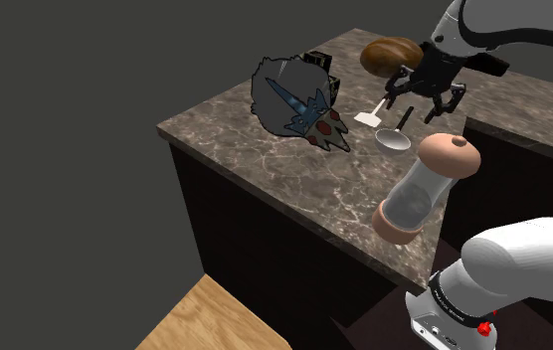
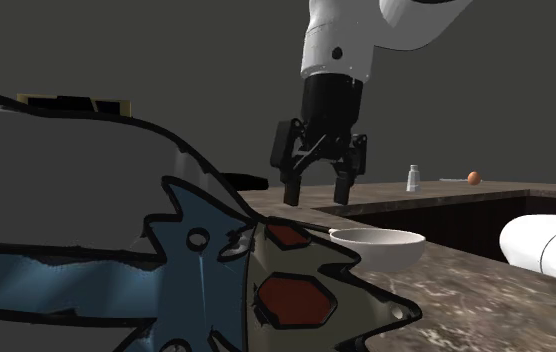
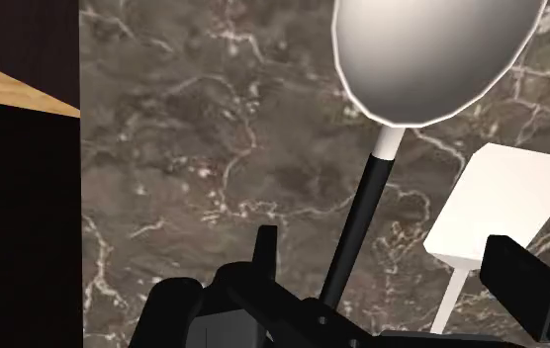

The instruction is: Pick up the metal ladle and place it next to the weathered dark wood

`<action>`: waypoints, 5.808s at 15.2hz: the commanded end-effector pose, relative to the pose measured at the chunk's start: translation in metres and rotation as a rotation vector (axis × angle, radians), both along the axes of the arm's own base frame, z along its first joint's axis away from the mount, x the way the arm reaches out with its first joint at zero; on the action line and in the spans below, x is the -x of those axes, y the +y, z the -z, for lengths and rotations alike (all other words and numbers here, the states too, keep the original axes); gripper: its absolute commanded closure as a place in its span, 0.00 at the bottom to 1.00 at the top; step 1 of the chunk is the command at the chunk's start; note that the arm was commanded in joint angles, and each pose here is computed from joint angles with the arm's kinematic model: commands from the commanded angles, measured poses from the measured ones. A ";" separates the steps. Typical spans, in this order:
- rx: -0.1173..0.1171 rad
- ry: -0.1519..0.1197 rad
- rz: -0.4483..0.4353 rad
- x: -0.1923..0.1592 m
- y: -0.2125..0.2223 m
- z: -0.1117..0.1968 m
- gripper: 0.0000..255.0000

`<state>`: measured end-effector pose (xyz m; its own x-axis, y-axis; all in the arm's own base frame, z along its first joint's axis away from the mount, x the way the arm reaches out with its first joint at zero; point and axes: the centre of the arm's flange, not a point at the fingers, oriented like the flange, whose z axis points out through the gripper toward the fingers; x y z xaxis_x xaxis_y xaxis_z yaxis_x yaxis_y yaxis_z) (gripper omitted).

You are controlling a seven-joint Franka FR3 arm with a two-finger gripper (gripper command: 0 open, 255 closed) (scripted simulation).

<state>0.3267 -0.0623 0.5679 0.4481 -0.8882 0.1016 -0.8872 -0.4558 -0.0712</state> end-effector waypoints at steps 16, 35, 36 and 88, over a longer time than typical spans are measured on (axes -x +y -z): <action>-0.001 -0.025 0.172 -0.003 -0.009 0.039 1.00; -0.001 -0.026 0.172 -0.003 -0.009 -0.014 1.00; -0.001 -0.026 0.172 -0.003 -0.009 -0.019 1.00; -0.001 -0.026 0.172 0.076 -0.451 -0.110 1.00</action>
<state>0.2548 -0.4994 0.6787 0.2842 -0.9525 0.1096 -0.9508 -0.2947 -0.0953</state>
